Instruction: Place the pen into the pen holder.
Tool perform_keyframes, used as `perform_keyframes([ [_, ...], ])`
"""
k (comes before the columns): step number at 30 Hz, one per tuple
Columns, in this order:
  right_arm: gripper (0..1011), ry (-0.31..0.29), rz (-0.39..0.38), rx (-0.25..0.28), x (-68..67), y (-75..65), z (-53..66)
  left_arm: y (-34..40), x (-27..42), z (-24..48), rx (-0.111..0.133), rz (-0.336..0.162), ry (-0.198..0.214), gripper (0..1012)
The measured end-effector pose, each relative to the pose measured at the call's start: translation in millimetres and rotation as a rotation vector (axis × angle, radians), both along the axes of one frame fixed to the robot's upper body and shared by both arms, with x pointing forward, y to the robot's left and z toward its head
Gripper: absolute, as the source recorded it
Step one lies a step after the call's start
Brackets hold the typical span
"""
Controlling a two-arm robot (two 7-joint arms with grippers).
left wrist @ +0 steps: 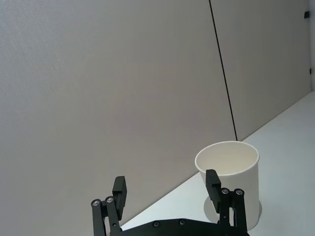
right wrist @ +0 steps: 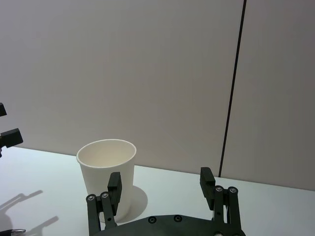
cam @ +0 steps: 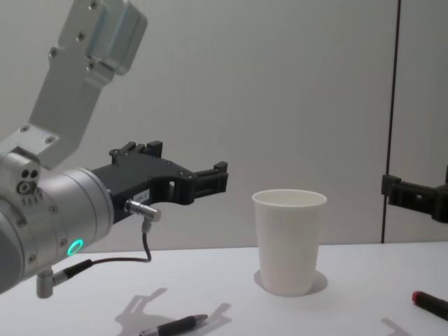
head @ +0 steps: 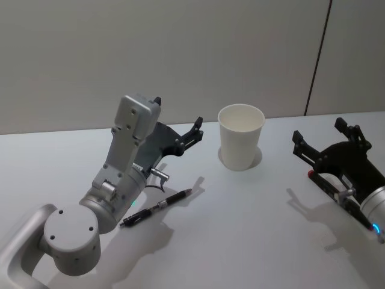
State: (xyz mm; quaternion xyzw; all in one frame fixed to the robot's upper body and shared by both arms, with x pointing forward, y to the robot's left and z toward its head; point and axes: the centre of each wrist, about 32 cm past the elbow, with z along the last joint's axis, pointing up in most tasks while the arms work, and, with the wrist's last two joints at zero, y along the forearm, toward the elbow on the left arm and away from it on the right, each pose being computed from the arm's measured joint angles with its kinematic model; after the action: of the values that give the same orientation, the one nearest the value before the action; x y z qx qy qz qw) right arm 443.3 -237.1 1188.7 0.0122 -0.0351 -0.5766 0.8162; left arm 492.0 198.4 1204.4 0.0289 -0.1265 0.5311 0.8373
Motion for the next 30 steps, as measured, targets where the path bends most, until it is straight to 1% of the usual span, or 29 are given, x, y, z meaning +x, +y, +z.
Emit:
perform_keyframes([
  [30, 1001, 0.000, 0.000, 0.000, 0.0, 0.0, 0.0, 0.0, 0.0, 0.0, 0.000, 0.000, 0.000, 1001],
])
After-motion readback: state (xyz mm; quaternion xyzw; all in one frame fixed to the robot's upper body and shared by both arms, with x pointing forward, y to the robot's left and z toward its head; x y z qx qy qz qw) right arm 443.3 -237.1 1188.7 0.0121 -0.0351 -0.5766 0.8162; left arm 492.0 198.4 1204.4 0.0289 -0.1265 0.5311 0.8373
